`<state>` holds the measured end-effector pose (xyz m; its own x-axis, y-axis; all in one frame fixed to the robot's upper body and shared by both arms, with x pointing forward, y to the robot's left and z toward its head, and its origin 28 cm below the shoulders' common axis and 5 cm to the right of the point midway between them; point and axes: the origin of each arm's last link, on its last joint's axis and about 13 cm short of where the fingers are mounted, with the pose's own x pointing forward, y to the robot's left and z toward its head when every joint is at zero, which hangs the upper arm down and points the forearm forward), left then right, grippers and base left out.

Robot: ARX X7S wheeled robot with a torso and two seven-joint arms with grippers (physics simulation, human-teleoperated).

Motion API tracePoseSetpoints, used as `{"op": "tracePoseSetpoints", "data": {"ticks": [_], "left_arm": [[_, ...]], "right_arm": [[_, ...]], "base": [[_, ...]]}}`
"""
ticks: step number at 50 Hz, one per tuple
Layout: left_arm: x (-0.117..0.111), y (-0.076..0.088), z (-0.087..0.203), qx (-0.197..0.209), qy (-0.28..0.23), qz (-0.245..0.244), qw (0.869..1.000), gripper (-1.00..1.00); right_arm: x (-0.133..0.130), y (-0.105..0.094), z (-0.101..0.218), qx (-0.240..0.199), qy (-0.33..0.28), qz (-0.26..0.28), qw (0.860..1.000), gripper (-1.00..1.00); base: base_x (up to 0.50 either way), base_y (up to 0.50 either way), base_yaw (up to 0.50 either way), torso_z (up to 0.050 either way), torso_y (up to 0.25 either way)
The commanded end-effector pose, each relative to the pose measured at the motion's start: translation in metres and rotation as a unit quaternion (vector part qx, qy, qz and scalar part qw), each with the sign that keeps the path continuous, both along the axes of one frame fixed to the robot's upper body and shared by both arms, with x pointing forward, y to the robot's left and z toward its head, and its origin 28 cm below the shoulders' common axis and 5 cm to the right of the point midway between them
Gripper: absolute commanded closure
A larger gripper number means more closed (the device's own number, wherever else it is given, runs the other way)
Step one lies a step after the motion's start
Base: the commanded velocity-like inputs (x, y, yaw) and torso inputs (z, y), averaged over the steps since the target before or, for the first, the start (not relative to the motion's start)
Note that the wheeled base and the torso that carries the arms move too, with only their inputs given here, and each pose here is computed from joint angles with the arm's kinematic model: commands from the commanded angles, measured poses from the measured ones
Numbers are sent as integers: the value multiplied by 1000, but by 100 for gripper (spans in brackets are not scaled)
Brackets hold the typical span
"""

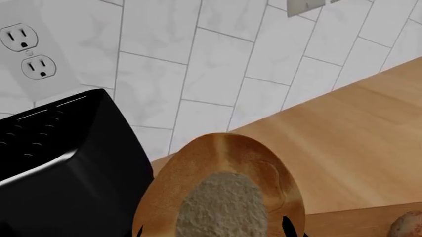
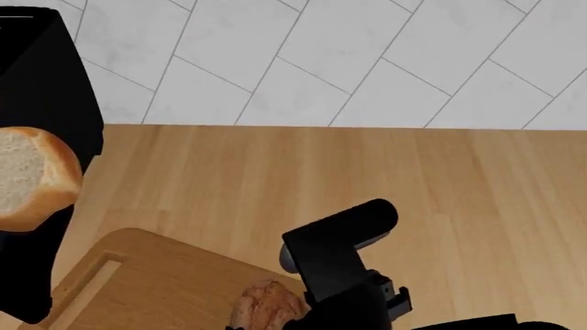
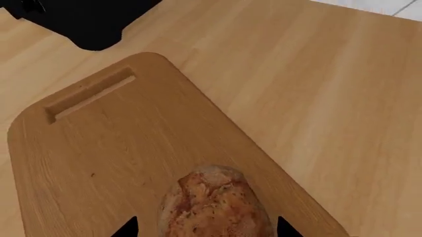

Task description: Place all breads on the cutting board.

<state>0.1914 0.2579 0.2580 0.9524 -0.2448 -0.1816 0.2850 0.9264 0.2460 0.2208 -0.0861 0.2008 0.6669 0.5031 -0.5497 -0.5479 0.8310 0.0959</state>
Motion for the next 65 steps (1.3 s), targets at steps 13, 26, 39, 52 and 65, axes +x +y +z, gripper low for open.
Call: {"op": "tracePoseSetpoints", "data": {"ticks": [13,26,39,52,65], "left_arm": [[5,-10,-5,-36,3,-30,999,100],[31,-14,-35,-37,57,-39,997,100],[45,-22,-51,-21,99,-45,994,100],[48,-25,-58,-10,121,-52,991,100],[49,-27,-70,-5,139,-57,989,100]], "right_arm": [[-46,-12,99,-9,-237,-27,971,-100],[-83,-16,131,17,-337,-72,938,-100],[-111,-22,147,43,-402,-97,910,-100],[-127,-25,159,42,-435,-117,892,-100],[-118,-30,149,43,-414,-130,900,-100]], "base": [[0,0,0,0,0],[0,0,0,0,0],[0,0,0,0,0],[0,0,0,0,0],[0,0,0,0,1]]}}
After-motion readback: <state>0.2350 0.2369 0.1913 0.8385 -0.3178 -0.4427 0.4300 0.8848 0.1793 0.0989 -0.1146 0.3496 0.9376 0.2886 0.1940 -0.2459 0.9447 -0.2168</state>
